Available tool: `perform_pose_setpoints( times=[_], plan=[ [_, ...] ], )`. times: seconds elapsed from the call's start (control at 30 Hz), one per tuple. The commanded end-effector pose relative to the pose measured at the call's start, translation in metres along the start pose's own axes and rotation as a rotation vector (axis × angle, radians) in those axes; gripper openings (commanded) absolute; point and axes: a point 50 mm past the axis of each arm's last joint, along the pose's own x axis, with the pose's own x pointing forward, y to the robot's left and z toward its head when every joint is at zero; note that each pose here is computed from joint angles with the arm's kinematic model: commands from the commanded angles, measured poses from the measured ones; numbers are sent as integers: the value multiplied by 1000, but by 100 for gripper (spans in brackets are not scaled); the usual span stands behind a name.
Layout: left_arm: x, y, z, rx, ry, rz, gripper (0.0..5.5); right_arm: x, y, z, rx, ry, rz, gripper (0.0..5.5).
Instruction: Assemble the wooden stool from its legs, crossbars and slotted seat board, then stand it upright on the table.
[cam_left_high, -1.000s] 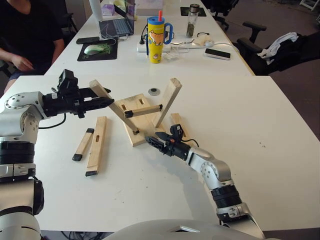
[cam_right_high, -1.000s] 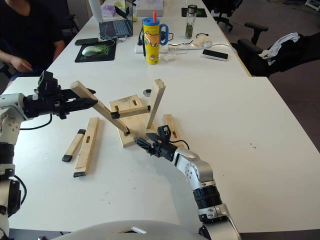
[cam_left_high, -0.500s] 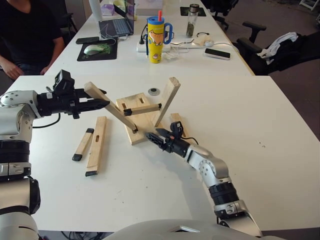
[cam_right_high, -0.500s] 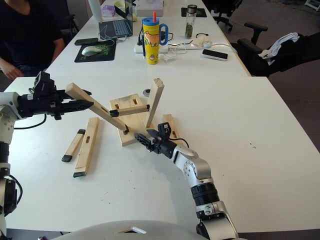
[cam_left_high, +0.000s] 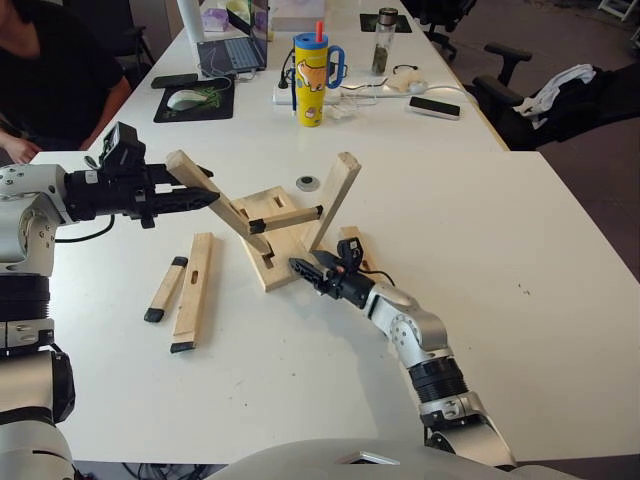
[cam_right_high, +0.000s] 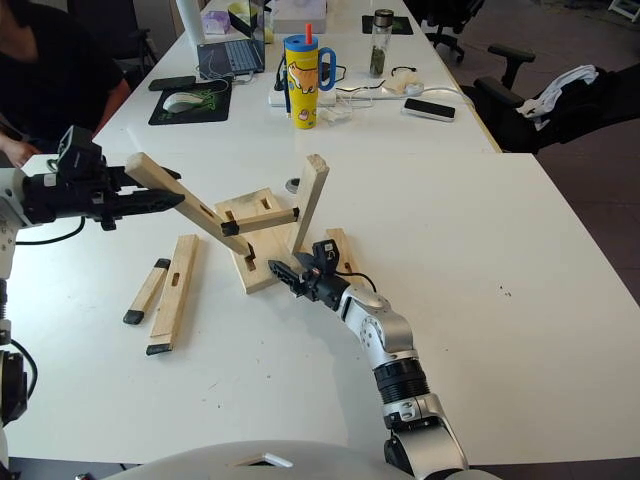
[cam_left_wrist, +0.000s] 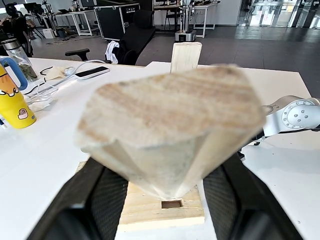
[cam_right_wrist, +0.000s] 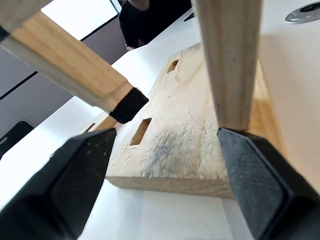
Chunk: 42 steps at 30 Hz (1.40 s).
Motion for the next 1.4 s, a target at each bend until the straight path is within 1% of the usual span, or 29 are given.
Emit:
perform_pose_setpoints(
  times=[0.03, 0.17, 0.4, 0.57, 0.7, 0.83, 1.03, 1.13, 1.33, 1.4],
  plan=[
    [-2, -1, -11, -20, 63, 7, 207, -2, -4, -10, 16, 54, -30, 376],
    [-4, -1, -18, -12, 114, 30, 207, -1, -4, -9, 12, 58, -33, 376],
    [-2, -5, -16, 4, 125, 35, 207, 0, -5, -12, 16, 74, -56, 376],
    [-5, -6, -15, 40, 193, 59, 207, -1, -5, -14, 18, 79, -65, 376],
    [5, -17, -13, 101, 262, 19, 206, -1, -6, -16, 20, 87, -81, 376],
    [19, -29, -12, 111, 252, -20, 206, -1, -2, -16, 31, 94, -76, 376],
    [27, -16, -16, 83, 237, 27, 206, 0, -1, -20, 24, 124, -64, 376],
    [31, -11, -18, 90, 257, 27, 206, 2, 1, -20, 21, 137, -52, 376],
    [49, -15, -23, 110, 274, -56, 206, 5, 1, -20, 16, 161, -32, 376],
    [51, -14, -26, 89, 278, -56, 206, 7, 2, -20, 11, 169, -23, 376]
  ],
)
